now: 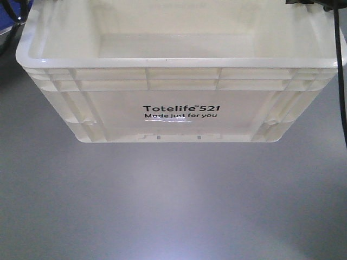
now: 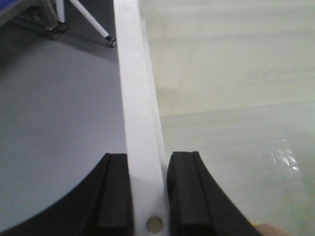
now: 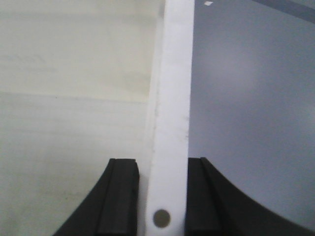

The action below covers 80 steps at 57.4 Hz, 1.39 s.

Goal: Place moving items into box and shelve
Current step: 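Hold the tote with both grippers while the base turns away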

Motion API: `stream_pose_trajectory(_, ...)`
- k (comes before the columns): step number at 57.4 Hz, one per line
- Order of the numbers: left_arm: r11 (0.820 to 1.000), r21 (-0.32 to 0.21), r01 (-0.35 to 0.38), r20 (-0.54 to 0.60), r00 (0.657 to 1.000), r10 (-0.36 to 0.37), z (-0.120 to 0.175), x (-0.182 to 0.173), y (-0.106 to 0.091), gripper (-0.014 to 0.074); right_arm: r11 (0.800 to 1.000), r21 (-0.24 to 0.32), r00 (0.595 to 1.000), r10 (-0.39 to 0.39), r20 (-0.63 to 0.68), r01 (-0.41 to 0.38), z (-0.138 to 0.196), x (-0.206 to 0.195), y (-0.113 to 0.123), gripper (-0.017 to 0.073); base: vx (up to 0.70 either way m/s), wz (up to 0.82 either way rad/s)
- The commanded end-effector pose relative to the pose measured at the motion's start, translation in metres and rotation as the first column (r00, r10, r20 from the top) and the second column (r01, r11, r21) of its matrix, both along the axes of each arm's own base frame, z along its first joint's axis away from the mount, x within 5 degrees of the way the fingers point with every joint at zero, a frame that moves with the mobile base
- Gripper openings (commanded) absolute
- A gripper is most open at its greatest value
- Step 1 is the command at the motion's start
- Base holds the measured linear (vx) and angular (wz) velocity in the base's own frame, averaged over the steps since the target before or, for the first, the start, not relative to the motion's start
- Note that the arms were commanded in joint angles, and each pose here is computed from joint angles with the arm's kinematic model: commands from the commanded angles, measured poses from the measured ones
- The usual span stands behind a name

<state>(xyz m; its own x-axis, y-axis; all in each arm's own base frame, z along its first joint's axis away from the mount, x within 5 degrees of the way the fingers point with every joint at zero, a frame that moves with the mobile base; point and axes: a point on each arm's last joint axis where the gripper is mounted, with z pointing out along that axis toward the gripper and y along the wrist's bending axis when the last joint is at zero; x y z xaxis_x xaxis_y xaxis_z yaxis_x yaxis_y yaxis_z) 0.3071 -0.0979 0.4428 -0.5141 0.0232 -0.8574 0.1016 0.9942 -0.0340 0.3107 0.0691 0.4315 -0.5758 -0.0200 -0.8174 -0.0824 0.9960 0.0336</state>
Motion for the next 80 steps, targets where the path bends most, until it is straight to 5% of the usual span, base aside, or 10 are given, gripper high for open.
stream_pose_trajectory(1,1.000,0.014,0.018,0.215,0.976,-0.021,0.0394,-0.0148,0.0072,0.0002,1.000,-0.011,0.969,0.012,0.247,-0.009,0.0433,-0.0132,-0.0068,-0.0005,-0.16,0.73)
stream_pose_trajectory(80,1.000,0.014,0.018,0.215,0.976,-0.021,0.0393,-0.0148,0.0073,0.0002,1.000,-0.011,0.969,0.012,0.248,-0.010,0.0434,-0.0132,-0.0068,-0.0005,-0.06,0.55)
